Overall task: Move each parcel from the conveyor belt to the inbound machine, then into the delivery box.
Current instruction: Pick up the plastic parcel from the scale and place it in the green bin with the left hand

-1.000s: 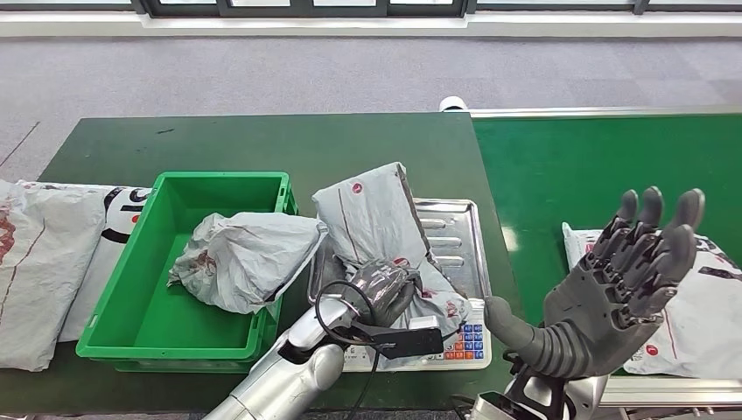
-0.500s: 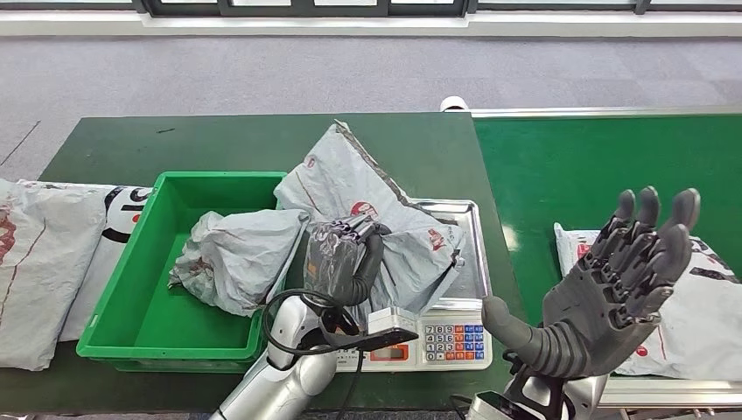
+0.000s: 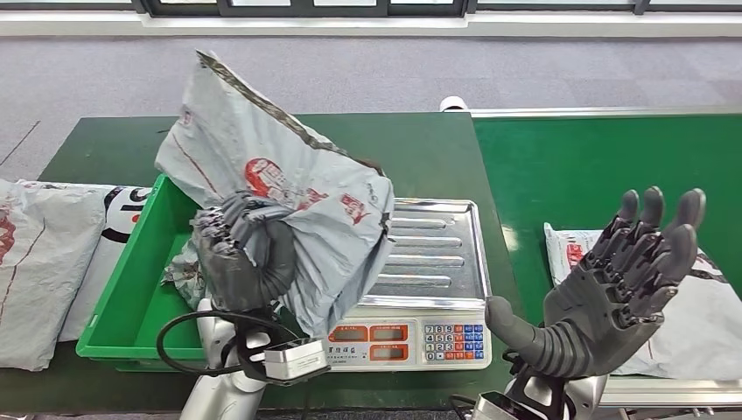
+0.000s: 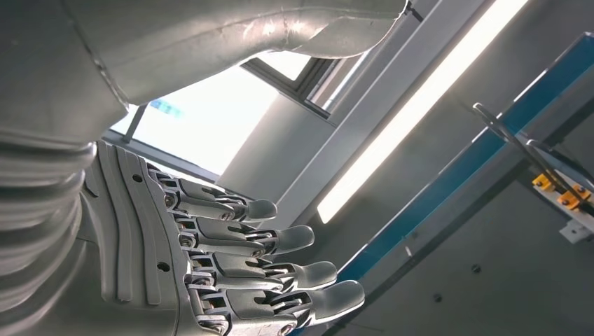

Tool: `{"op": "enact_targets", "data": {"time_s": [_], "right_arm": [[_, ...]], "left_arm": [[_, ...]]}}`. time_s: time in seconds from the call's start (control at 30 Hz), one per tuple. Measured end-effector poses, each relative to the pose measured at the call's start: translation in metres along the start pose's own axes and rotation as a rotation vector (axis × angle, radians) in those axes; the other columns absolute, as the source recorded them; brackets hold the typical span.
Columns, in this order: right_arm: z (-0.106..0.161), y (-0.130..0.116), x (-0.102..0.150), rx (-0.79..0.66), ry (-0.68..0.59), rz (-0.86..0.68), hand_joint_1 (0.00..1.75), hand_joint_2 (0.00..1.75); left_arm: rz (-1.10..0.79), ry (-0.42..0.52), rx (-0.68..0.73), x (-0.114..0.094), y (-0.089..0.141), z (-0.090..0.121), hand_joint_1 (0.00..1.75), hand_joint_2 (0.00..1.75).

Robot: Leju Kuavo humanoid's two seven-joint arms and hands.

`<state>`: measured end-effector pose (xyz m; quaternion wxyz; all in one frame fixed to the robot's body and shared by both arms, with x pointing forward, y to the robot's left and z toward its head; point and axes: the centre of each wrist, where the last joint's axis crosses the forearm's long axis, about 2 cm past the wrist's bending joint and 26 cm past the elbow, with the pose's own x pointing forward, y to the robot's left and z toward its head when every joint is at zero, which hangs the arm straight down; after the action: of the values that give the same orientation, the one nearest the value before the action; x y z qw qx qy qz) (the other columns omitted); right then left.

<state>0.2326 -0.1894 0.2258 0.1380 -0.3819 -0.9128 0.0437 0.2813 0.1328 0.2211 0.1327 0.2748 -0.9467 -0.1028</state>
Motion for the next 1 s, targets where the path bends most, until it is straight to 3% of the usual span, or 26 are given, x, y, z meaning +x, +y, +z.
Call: {"op": "enact_targets", "data": {"time_s": [0.17,0.3,0.53,1.0], "right_arm": [[0.0,0.0,0.0,-0.003,0.005,-0.003,0.0,1.75],[0.0,0.0,0.0,-0.003,0.006,-0.002,0.0,1.75],[-0.001,-0.002,0.0,-0.008,0.003,0.0,0.0,1.75],[-0.001,-0.002,0.0,-0.005,-0.002,0.004,0.0,1.75]], "left_arm": [[-0.009,0.079,0.12,-0.011,0.022,-0.004,1.75,1.75],[-0.049,0.155,0.16,-0.026,0.037,0.006,1.75,1.75],[-0.156,0.27,0.064,-0.051,0.042,0.042,1.75,1.75],[-0.206,0.41,-0.075,-0.061,0.034,0.077,1.75,1.75]]}}
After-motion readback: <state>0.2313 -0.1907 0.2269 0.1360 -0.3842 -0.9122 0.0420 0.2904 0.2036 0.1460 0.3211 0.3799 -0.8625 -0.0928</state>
